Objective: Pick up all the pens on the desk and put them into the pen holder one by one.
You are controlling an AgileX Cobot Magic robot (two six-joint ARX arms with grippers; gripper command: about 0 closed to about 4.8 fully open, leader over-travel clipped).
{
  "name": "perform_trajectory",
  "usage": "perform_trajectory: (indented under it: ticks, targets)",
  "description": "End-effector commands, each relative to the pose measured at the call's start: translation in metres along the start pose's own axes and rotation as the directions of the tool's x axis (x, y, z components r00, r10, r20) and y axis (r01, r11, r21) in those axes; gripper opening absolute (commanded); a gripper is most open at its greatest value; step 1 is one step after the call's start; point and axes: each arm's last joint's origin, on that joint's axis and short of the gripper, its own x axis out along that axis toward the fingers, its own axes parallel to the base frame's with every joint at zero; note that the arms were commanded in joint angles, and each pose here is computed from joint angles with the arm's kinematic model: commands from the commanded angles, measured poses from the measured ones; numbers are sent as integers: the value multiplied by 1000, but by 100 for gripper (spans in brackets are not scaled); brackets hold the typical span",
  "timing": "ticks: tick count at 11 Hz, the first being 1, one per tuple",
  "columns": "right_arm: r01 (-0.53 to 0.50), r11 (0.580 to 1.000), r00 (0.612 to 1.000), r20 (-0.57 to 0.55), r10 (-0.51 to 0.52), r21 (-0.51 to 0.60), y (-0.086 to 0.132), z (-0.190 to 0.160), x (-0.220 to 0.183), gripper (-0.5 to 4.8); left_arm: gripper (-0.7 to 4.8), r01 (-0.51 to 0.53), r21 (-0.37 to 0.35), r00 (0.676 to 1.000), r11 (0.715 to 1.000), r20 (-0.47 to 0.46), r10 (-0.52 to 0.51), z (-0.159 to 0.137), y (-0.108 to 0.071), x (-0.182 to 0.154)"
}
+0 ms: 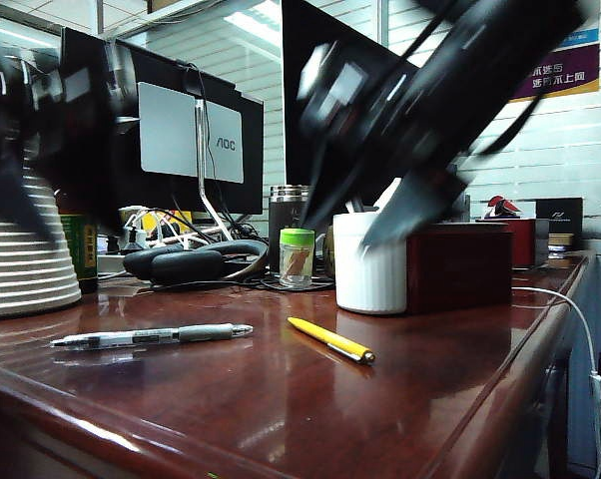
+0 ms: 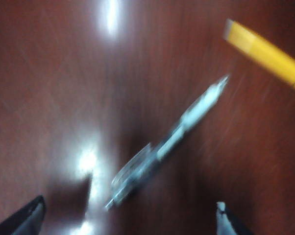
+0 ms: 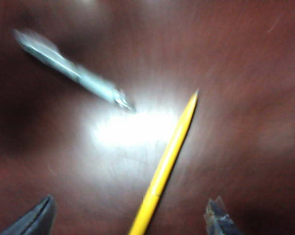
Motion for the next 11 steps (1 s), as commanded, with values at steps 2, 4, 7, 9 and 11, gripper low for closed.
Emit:
perform_trajectory:
  ticks: [2,4,7,9,11]
  targets:
    - [41,999,995,-93,-40,5,-6,-5,20,392,479,-13,7,1000,1000,-6,13,3,2,6]
    - [82,997,989,-123,-82,-11,-7,-5,31,392,479,-15,8,1000,1000,4,15,4,2,6]
    - [110,993,982,-149,-114,-31,-6,-6,48,392,479,-40,7,999,999,-1,40,3,3,6]
    - [123,992,979,-157,-127,-34,-7,-7,56,391,479,-40,8,999,999,-2,40,3,3,6]
    - [118,993,978,-170,-122,-31,-6,-9,60,380,479,-40,8,999,999,-5,40,3,3,6]
